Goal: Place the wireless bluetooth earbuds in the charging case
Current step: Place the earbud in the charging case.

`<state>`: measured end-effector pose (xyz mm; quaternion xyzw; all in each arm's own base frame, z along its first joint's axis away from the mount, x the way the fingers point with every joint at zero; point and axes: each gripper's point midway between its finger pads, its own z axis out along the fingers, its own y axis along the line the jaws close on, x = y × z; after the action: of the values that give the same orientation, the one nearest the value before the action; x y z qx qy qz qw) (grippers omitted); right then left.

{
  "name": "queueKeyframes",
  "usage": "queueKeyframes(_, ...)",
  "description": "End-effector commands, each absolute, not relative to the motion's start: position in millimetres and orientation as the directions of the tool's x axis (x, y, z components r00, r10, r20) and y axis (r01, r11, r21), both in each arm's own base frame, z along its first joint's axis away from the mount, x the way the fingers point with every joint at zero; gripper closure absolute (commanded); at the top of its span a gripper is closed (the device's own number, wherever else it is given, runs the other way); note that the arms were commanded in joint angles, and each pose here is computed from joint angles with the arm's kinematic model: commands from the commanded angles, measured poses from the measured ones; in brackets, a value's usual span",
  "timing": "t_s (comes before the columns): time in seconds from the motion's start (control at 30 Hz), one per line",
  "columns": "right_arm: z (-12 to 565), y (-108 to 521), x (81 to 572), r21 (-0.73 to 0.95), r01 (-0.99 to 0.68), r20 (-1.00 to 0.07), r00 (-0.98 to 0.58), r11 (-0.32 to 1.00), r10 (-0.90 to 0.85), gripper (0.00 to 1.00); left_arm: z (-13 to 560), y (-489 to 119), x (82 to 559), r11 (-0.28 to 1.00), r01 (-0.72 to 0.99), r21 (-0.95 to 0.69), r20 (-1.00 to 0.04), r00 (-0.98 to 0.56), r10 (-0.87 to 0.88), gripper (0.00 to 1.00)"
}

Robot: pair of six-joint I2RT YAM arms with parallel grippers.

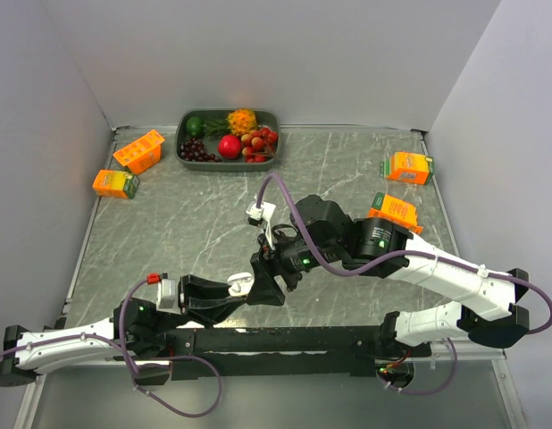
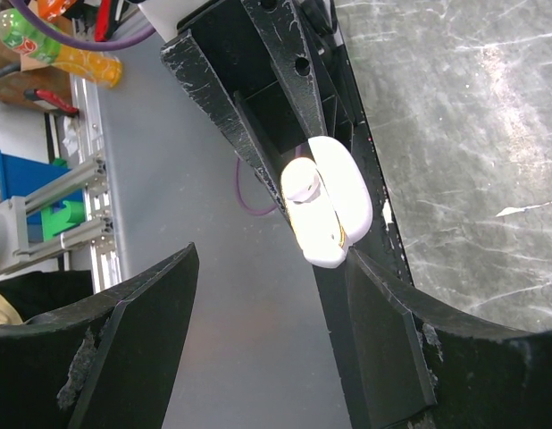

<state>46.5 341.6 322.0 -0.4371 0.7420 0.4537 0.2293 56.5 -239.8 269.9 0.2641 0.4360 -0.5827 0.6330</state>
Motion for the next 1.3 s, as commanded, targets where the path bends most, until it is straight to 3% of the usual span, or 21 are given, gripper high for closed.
queueKeyframes(0.0, 339.4, 339.7, 36.5, 0.482, -0.860, -0.758, -0.505, 0.167, -0.413, 0.26, 291.9, -231.9, 62.5, 0.214, 0.961, -0.175, -0.834, -0.029, -0.551, 0.99)
queueKeyframes(1.13, 353.0, 348.4, 33.9, 0.468, -0.870, -0.778, -0.490, 0.157, -0.394, 0.26, 288.5, -230.8, 75.0, 0.270, 0.937, -0.220, -0.836, -0.039, -0.547, 0.99)
queueKeyframes(1.27, 363.4, 337.7, 44.3, 0.423, -0.883, -0.804, -0.469, 0.202, -0.367, 0.25, 287.2, -230.5, 74.3, 0.269, 0.938, -0.218, -0.839, -0.039, -0.543, 0.99)
